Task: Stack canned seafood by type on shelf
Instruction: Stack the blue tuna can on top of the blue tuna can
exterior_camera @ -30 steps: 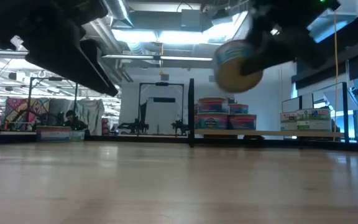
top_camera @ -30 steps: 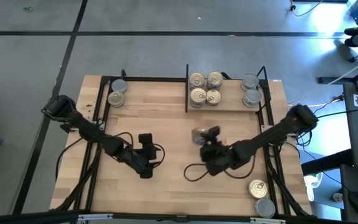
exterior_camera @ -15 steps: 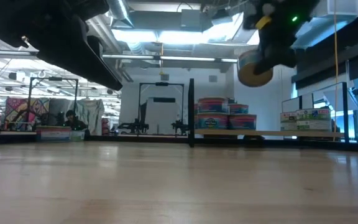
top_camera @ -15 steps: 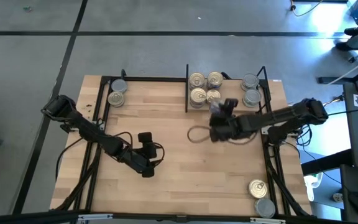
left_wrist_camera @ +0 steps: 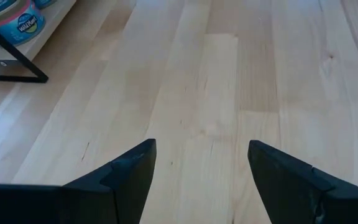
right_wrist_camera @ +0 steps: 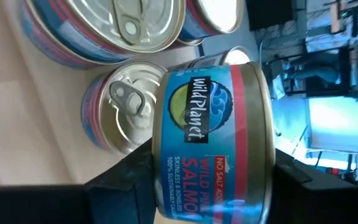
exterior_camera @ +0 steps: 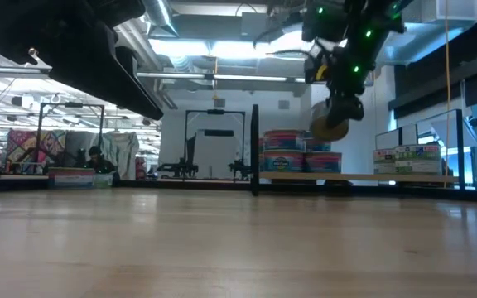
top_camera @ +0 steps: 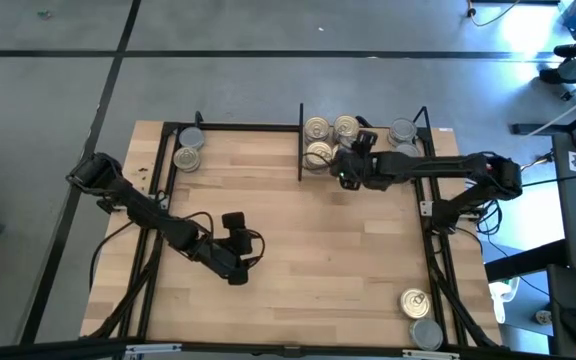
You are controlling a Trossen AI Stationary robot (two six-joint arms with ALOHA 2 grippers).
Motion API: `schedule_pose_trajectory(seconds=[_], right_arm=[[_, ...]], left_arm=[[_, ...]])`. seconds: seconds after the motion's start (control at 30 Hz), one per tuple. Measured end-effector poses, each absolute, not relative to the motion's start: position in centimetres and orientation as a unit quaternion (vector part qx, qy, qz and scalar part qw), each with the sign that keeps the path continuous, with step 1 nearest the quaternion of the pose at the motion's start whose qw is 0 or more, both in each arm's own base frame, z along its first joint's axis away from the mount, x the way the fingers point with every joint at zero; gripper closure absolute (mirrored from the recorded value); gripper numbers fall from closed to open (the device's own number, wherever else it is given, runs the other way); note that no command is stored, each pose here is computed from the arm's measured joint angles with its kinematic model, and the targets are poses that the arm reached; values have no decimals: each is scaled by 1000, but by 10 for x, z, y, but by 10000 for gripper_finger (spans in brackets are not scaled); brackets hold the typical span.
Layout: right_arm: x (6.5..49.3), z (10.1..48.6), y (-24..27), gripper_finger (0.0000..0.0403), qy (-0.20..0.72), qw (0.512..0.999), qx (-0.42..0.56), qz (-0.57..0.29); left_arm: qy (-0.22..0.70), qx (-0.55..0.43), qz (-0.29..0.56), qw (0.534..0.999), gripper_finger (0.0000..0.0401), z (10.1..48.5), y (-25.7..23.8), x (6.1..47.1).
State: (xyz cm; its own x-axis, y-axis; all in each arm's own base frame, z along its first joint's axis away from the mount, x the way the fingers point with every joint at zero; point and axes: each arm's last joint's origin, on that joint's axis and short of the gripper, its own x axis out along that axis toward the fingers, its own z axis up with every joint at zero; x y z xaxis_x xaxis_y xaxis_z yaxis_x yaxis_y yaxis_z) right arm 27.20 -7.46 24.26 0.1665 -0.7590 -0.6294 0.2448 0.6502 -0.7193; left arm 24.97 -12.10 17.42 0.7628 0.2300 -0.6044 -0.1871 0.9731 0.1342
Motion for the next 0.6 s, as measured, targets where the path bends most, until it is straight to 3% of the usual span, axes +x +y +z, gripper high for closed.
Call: schedule_pose_trajectory(seconds=[0.6], right_arm=[[289, 208, -99, 211, 577, 693, -247, -356]], left_arm=[[335, 39, 113, 935, 146, 173, -120, 249]])
